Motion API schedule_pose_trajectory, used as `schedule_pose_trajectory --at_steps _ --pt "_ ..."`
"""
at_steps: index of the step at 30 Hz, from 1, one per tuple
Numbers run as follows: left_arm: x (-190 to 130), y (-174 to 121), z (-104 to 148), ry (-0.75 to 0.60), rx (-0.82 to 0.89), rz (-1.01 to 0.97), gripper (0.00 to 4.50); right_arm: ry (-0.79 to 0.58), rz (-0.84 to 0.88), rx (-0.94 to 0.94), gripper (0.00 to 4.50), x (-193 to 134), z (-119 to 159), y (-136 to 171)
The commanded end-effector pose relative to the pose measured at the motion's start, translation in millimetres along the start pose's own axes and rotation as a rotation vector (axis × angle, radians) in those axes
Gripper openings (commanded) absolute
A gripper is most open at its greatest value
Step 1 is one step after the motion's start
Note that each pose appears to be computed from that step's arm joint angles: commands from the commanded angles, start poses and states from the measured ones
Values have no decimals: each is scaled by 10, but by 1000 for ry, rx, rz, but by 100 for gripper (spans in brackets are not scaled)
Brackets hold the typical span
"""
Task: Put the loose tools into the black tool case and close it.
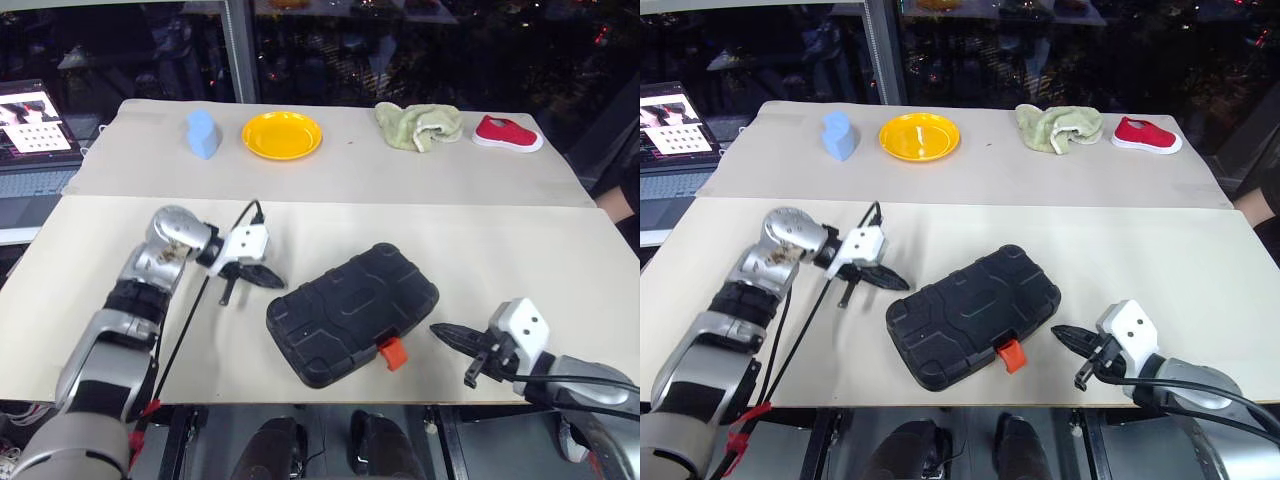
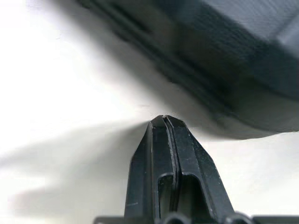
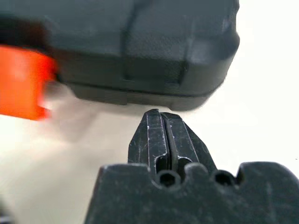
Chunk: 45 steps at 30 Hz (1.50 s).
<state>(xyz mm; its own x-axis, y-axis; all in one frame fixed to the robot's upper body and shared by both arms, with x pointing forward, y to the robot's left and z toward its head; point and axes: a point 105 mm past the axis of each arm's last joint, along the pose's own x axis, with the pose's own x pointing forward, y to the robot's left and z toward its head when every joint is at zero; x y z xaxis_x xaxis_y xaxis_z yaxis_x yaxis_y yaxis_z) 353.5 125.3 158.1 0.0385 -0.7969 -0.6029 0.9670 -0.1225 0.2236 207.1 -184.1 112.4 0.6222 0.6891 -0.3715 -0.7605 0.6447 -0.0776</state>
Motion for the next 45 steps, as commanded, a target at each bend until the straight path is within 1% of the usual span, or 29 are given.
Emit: schedule_pose_trajectory --at_steps 1,3,6,10,13,19,27,31,37,41,45 --pt "29 5 486 -65 80 -88 1 38 153 -14 0 -50 111 314" --pt "152 -97 546 -42 140 -160 1 67 189 5 0 -31 91 391" --pt "324 -228 540 -16 196 -243 1 98 221 13 0 30 48 457" --pt "519 -307 474 22 264 -300 1 138 247 8 0 136 -33 501" --pt "629 -354 427 33 286 -326 1 138 249 10 0 242 -52 492" --pt "695 -368 415 19 291 -321 1 97 244 10 0 339 31 461" --pt "726 -368 404 1 285 -304 1 62 262 1 0 325 157 471" --pt "754 -380 388 -1 286 -301 1 83 276 -6 0 291 132 490" --pt "761 -355 417 -5 295 -293 1 75 280 10 0 198 193 454" --pt "755 -338 429 -8 298 -287 1 86 273 10 0 221 169 406" --pt "752 -339 440 -11 300 -285 1 93 251 16 0 324 127 322"
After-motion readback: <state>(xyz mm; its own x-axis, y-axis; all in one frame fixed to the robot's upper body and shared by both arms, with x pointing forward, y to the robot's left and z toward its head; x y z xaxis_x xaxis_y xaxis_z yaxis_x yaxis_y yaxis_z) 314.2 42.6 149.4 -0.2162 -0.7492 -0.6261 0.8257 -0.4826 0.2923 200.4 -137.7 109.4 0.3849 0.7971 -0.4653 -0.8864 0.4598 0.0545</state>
